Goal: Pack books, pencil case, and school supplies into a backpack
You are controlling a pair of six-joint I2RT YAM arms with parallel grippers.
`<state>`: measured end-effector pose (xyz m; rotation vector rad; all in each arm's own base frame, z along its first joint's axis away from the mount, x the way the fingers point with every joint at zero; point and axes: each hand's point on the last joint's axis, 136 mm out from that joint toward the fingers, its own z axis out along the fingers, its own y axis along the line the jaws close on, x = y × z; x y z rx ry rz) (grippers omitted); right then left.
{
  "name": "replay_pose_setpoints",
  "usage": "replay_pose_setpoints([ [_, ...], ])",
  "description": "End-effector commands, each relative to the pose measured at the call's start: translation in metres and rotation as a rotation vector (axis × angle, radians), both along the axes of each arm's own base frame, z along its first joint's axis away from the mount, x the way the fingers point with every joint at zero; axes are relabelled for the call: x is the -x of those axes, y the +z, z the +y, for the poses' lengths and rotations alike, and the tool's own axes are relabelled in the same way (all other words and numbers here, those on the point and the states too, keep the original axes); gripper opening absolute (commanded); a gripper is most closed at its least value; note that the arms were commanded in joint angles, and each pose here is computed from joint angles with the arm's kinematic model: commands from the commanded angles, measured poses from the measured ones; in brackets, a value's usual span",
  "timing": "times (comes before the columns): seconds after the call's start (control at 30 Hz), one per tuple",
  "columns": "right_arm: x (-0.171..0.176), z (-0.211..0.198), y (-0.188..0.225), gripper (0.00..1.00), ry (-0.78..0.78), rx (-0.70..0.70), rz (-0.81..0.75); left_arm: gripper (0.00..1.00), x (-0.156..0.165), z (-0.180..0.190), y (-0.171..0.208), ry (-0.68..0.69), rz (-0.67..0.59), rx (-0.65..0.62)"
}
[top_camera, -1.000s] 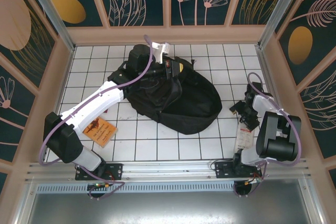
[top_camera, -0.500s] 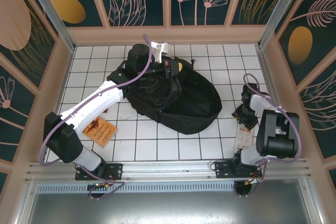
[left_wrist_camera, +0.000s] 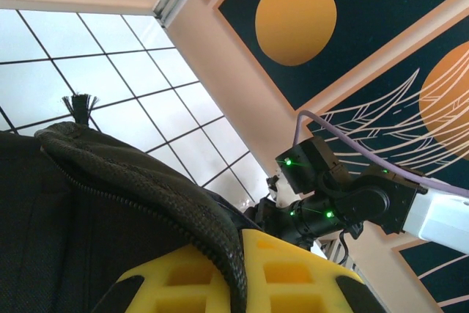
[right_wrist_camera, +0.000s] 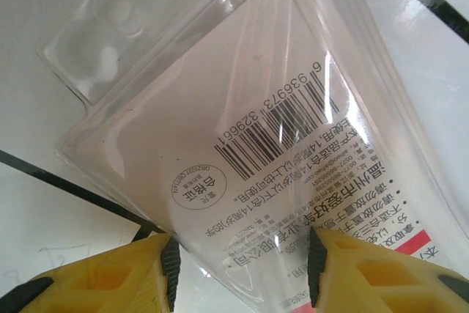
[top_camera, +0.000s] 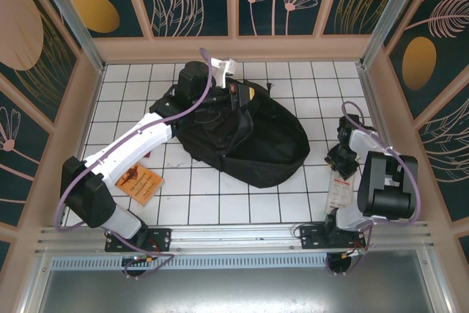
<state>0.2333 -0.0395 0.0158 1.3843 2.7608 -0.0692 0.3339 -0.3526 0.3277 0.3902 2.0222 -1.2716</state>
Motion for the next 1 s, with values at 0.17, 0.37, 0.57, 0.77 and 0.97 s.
replay_pose_setpoints([
  [0.17,-0.046,0.053,0.002,0.72,0.242,-0.180,-0.125,0.00,0.001,0.006,0.043,-0.006,-0.120,0.068],
  [0.37,-0.038,0.037,0.005,0.89,0.332,-0.079,-0.102,0.00,0.000,0.008,0.045,-0.005,-0.124,0.070],
  [0.57,-0.048,0.002,0.021,0.94,0.328,0.142,-0.053,0.00,0.004,0.009,0.050,-0.013,-0.132,0.079],
  [0.77,-0.050,-0.013,0.048,0.94,0.239,0.106,-0.249,0.00,0.006,0.012,0.055,-0.007,-0.147,0.081],
  [0.97,-0.024,-0.053,0.030,0.96,-0.063,-0.025,-0.212,0.00,0.009,0.013,0.061,-0.013,-0.152,0.093],
])
